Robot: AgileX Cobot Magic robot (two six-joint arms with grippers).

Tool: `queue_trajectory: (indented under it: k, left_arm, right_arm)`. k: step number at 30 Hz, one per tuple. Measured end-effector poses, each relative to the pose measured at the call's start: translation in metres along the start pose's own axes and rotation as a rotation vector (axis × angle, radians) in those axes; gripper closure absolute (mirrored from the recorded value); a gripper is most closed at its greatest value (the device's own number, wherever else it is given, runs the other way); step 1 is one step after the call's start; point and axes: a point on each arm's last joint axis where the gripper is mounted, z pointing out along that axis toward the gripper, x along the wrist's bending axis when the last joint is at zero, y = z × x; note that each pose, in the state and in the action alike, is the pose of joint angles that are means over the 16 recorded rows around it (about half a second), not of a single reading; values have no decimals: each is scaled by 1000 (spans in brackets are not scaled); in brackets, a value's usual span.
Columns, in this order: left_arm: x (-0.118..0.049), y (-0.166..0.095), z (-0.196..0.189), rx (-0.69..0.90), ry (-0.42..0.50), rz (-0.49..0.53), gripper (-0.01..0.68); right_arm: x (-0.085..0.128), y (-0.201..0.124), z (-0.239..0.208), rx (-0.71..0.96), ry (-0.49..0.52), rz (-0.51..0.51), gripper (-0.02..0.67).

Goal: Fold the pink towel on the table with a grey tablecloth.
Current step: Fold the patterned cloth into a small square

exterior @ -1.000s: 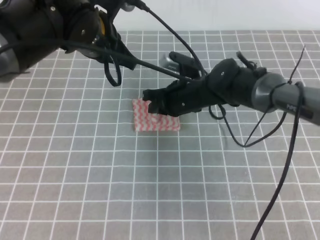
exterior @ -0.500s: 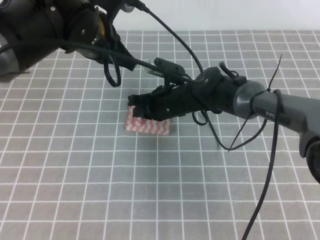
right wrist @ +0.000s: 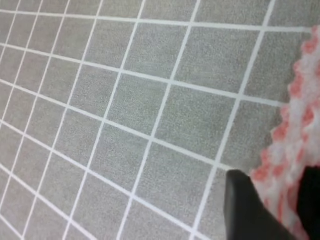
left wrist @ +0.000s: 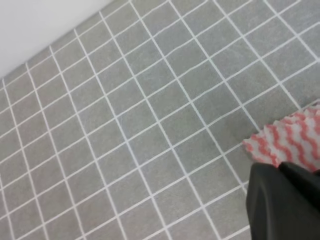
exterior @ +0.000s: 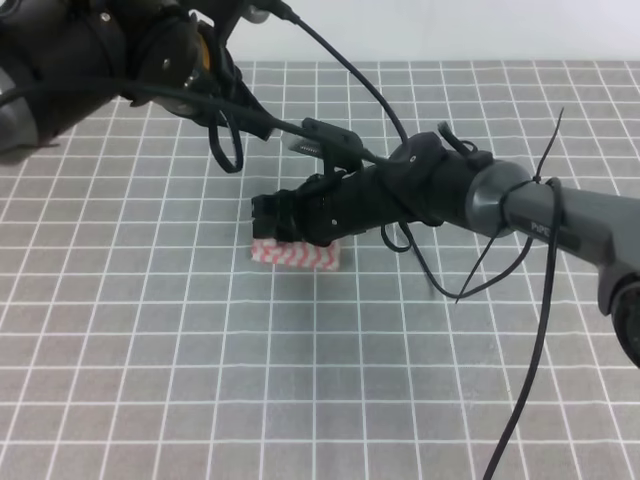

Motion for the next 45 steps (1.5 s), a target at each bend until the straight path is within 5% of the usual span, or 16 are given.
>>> queue_trajectory:
  k: [21, 32, 38, 45]
  left_arm:
    - [5, 0, -10, 1, 27, 17, 672]
    - [25, 2, -66, -75, 80, -7, 672]
    - [28, -18, -107, -123, 52, -55, 672]
    - [18, -72, -150, -227, -23, -128, 672]
  right_arm:
    - [12, 11, -25, 26, 106, -80, 649]
    - [-2, 28, -97, 89, -20, -143, 649]
    - [14, 24, -158, -67, -136, -225, 650]
    - [46, -11, -241, -375, -191, -322, 650]
